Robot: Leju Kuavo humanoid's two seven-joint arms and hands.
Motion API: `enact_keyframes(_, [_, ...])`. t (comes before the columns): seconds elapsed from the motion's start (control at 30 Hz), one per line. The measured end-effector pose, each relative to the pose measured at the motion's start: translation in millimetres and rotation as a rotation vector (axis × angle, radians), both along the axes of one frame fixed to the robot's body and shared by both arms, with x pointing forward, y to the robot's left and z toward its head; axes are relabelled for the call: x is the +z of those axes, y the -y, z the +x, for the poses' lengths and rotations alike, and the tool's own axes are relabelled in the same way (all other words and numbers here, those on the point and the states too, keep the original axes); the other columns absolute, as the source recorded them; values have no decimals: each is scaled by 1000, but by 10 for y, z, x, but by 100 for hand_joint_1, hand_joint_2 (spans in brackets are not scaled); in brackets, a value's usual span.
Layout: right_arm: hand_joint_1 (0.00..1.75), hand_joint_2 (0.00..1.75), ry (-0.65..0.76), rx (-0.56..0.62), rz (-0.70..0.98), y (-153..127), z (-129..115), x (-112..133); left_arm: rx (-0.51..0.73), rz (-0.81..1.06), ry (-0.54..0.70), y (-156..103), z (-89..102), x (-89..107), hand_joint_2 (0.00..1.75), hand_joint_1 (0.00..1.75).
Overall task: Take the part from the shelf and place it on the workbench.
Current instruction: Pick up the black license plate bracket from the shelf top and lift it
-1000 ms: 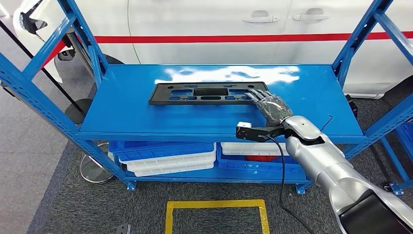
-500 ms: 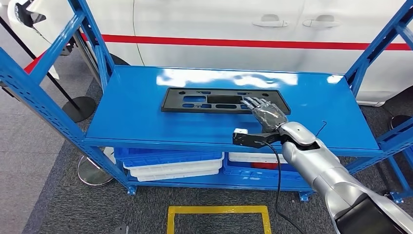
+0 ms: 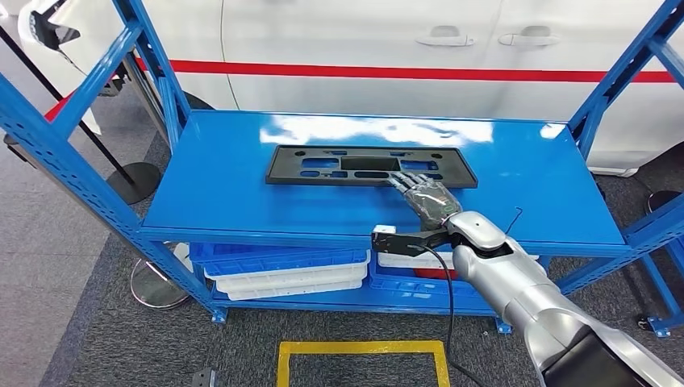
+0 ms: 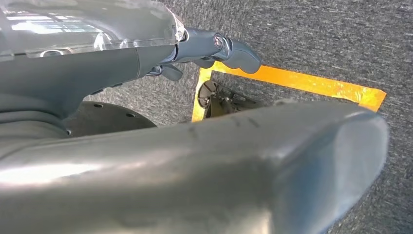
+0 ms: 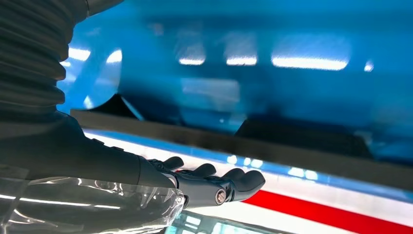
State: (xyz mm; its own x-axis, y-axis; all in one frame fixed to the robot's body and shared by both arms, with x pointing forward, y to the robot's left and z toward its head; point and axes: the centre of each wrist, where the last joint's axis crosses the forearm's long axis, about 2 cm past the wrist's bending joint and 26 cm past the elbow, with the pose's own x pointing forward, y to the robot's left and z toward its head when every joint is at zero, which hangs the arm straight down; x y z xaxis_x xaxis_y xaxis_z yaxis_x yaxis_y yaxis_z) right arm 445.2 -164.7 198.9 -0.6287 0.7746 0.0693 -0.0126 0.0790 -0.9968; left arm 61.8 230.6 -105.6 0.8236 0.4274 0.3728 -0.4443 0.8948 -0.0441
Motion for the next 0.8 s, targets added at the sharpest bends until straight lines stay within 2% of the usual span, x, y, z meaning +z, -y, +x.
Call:
enact_keyframes(0.37, [0, 175, -4, 1, -6, -56, -57, -83, -1, -1, -2, -25, -31, -8, 0, 0])
enact_keyframes(0.57, [0, 175, -13, -25, -20, -44, -114, -198, -10, -9, -16, -21, -20, -5, 0, 0])
enact_keyframes(0.8, [0, 175, 26, -22, 15, -33, -131, -192, -39, -12, -16, -24, 41, 3, 0, 0])
